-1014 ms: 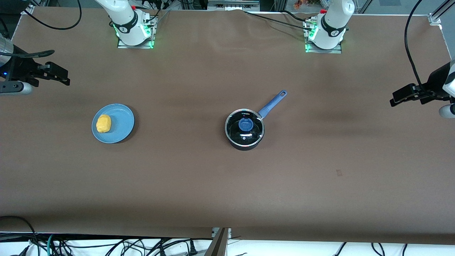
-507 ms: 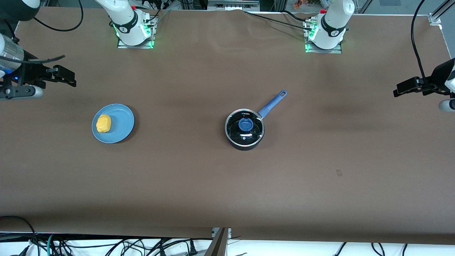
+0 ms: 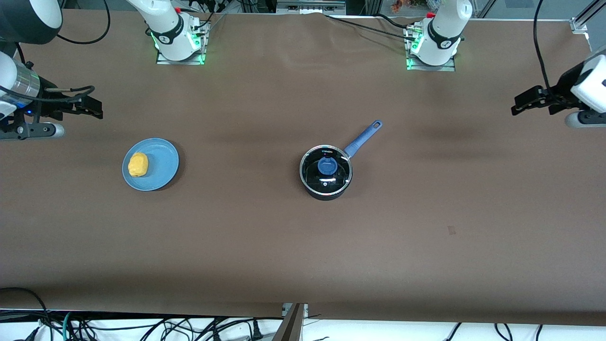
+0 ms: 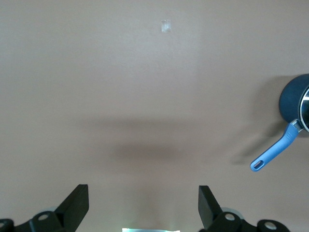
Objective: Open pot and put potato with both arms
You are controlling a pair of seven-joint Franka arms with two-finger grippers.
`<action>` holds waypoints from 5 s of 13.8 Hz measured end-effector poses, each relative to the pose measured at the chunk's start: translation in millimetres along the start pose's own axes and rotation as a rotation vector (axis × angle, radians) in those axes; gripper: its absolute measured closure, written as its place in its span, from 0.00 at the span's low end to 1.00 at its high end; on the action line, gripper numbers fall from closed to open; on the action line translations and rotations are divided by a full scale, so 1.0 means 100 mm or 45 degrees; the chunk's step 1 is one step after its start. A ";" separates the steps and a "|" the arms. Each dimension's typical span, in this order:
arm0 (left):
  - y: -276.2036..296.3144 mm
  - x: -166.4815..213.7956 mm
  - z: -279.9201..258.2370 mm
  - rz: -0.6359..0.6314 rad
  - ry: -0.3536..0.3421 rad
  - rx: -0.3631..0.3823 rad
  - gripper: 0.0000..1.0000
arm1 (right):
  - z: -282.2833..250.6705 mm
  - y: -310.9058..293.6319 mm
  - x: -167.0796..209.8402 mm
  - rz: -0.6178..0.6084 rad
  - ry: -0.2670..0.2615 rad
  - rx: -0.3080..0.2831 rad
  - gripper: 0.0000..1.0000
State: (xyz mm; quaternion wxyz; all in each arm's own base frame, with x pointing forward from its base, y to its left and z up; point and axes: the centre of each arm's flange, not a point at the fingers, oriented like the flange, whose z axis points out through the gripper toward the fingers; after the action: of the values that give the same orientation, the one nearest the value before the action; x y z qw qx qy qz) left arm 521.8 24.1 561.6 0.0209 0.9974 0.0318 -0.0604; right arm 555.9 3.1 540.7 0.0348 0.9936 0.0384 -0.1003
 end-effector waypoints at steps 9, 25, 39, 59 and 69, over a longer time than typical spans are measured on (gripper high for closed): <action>1.26 0.29 0.66 -0.056 0.029 -0.068 0.00 | 1.38 0.16 0.18 0.029 0.022 0.004 0.00; 4.45 0.44 2.62 -0.347 0.037 -0.067 0.00 | 3.08 0.56 0.59 0.111 0.137 0.009 0.00; 4.45 0.55 2.91 -0.333 0.038 -0.022 0.16 | 3.34 0.43 0.64 0.129 0.128 0.015 0.00; 2.01 1.66 1.35 -0.433 0.112 -0.095 0.40 | 2.62 -0.45 0.92 -0.045 0.190 0.056 0.41; 0.45 1.06 2.26 -0.205 0.172 -0.051 0.40 | 1.54 -4.32 0.74 0.243 0.259 0.312 0.41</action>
State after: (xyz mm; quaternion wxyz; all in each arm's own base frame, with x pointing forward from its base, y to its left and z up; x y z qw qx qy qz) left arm 602.5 -24.7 326.7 0.0337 0.9929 0.1142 0.0062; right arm 562.0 426.3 348.7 -0.0813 0.9945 -0.0652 0.0006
